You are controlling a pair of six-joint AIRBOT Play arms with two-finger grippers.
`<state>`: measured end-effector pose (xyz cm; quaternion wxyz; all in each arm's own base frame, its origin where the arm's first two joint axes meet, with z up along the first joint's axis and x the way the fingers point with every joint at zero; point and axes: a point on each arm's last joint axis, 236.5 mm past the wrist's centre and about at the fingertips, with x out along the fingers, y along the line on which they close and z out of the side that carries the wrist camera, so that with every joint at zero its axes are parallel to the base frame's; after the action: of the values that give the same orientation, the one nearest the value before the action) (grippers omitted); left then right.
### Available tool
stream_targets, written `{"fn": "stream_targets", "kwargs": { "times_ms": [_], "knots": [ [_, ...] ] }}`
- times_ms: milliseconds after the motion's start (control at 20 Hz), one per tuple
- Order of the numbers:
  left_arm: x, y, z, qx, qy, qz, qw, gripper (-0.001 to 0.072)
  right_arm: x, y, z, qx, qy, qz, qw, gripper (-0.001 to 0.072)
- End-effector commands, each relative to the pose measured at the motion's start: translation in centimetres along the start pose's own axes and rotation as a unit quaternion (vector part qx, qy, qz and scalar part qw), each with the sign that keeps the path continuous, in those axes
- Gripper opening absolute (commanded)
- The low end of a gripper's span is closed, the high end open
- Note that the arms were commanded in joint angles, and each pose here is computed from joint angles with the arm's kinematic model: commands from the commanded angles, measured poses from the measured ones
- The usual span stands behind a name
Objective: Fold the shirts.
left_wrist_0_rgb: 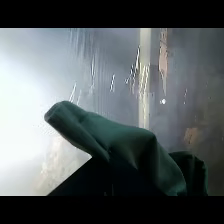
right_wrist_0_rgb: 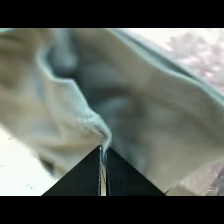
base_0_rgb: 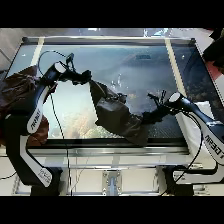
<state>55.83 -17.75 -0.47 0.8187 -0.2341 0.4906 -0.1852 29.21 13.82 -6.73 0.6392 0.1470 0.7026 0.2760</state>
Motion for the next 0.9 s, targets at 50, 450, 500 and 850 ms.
{"fn": "stream_targets", "kwargs": {
  "times_ms": [50,450,500,850],
  "knots": [
    [-10.6,0.9,3.1,0.052,-0.040,0.051,0.997,0.0012,-9.6,7.2,0.0,-0.100,-0.057,-0.005,0.993,0.0015],
    [-43.6,0.0,3.5,0.159,-0.265,0.263,0.914,0.0012,-34.7,20.8,-9.3,-0.231,-0.412,-0.185,0.862,0.0012],
    [-47.7,-0.2,2.8,0.161,-0.302,0.299,0.891,0.0011,-37.9,20.9,-11.2,-0.217,-0.460,-0.221,0.833,0.0012],
    [-50.1,-5.1,-1.5,0.201,-0.311,0.250,0.895,0.0010,-43.4,22.0,-13.4,-0.200,-0.531,-0.263,0.780,0.0011]
  ]
}}
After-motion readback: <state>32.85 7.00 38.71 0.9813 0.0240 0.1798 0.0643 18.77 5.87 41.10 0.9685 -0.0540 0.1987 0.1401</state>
